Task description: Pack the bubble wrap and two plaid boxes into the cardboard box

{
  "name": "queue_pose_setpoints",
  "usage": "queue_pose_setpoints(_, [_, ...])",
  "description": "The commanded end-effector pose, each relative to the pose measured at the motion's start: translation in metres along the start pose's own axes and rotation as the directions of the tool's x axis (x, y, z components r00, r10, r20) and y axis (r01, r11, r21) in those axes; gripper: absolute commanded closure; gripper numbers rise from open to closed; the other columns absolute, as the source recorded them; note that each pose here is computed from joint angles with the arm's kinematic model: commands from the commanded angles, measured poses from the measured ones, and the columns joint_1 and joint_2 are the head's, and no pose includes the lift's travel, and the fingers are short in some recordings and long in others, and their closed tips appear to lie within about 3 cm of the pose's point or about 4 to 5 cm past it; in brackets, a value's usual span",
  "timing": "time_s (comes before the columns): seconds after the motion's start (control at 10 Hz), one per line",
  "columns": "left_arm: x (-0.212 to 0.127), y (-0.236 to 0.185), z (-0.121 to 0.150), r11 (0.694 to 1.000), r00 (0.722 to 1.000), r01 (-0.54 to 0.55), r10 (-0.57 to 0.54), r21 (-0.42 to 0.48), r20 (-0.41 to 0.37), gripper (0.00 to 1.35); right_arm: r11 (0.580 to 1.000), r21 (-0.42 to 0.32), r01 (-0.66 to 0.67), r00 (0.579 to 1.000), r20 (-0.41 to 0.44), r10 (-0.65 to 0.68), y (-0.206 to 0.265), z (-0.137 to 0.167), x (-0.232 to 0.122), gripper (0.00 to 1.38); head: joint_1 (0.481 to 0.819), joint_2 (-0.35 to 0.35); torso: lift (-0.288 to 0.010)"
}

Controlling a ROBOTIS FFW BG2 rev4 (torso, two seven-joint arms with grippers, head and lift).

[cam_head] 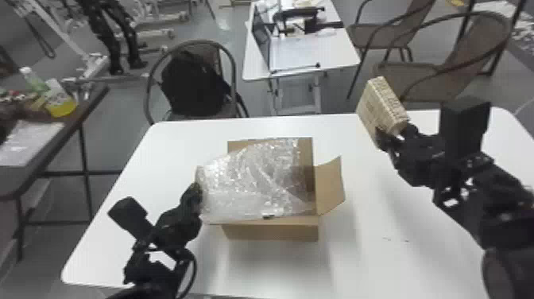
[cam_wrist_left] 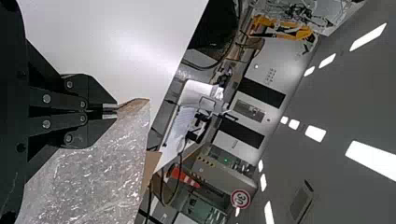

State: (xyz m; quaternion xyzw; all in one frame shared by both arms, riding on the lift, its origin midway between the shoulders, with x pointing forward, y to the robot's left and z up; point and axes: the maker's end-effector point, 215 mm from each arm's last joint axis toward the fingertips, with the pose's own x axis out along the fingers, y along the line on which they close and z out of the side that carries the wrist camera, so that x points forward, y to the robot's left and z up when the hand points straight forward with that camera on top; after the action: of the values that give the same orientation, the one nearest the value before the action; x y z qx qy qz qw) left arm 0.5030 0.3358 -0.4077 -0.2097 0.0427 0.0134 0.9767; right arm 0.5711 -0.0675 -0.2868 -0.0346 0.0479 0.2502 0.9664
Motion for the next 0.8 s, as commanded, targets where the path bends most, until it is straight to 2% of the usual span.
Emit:
queue_pose_setpoints(0.0, [0.003, -0.007, -0.004, 1.000, 1.000, 0.015, -0.015, -0.008, -0.007, 1.21, 0.992, 0.024, -0.125, 0.992, 0.035, 0.124, 0.044, 0.027, 0.012, 0.95, 0.695, 0.263, -0.087])
queue_pose_setpoints(0.2, [0.011, -0.028, -0.012, 0.998, 0.998, 0.057, -0.058, -0.031, -0.024, 1.21, 0.943, 0.051, -0.327, 0.944, -0.014, 0.328, 0.100, 0.029, 0.027, 0.95, 0.695, 0.307, -0.087])
queue_pose_setpoints(0.3, [0.014, -0.039, -0.018, 0.996, 0.996, 0.080, -0.082, -0.043, -0.035, 1.21, 0.905, 0.108, -0.412, 0.907, -0.040, 0.418, 0.123, 0.019, 0.031, 0.95, 0.695, 0.331, -0.087])
queue_pose_setpoints(0.6, [0.024, -0.060, -0.026, 0.990, 0.990, 0.126, -0.130, -0.070, -0.053, 1.21, 0.804, 0.306, -0.509, 0.823, -0.099, 0.559, 0.161, -0.014, 0.026, 0.95, 0.695, 0.350, -0.087])
queue_pose_setpoints(0.7, [0.027, -0.060, -0.025, 0.989, 0.990, 0.126, -0.130, -0.071, -0.052, 1.21, 0.778, 0.347, -0.523, 0.797, -0.122, 0.591, 0.168, -0.024, 0.022, 0.95, 0.695, 0.350, -0.087])
